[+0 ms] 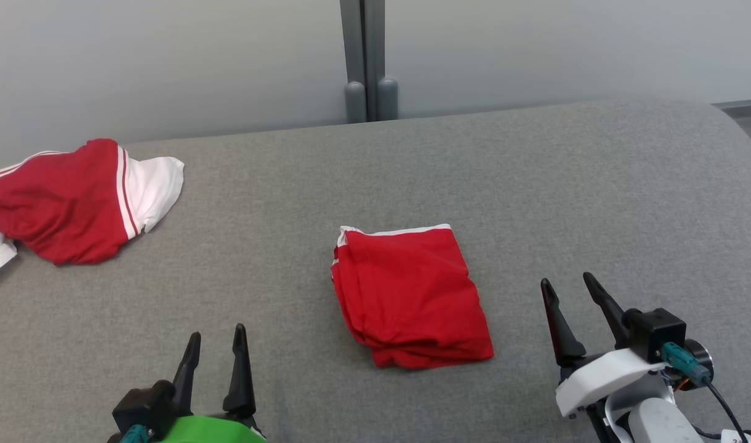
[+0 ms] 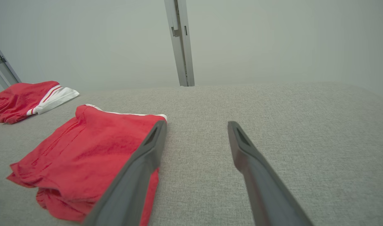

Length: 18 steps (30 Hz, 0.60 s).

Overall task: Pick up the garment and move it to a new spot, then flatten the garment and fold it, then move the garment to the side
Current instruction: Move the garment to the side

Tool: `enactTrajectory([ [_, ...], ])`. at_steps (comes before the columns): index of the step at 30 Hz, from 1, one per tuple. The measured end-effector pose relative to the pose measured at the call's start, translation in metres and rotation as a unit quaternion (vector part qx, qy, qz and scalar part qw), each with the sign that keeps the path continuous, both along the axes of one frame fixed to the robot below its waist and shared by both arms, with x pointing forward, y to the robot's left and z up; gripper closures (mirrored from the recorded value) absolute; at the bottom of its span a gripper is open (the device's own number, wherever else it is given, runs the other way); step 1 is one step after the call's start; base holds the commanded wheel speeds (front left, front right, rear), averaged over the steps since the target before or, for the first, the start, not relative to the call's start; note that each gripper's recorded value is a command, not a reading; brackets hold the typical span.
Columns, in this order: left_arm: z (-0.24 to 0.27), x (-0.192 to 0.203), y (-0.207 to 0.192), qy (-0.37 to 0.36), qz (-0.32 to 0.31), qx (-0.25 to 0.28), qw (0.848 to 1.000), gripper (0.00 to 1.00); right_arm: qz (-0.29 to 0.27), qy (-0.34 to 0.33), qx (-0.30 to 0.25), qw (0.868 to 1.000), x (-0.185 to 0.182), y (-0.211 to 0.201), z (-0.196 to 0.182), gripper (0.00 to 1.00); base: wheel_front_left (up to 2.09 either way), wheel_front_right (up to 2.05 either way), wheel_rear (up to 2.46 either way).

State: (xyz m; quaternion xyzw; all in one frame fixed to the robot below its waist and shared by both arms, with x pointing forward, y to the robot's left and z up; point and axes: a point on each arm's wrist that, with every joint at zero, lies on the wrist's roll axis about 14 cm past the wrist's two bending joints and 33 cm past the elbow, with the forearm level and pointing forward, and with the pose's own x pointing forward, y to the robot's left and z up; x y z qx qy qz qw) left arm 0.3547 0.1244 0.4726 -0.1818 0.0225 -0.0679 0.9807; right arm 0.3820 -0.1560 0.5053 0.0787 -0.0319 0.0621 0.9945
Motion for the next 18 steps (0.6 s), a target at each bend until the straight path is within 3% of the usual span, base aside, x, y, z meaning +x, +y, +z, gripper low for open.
enactTrajectory([
  [10, -0.003, 0.005, 0.005, 0.005, 0.008, 0.002, 1.0, 0.0, 0.007, 0.011, -0.019, 1.0, 0.018, 0.003, -0.006, 0.0, 0.0, 0.0, 0.0],
  [18, -0.004, 0.014, 0.015, 0.006, 0.024, 0.0, 1.0, 0.0, 0.069, 0.054, -0.067, 0.994, 0.059, 0.041, -0.006, 0.0, 0.0, 0.0, 0.0],
])
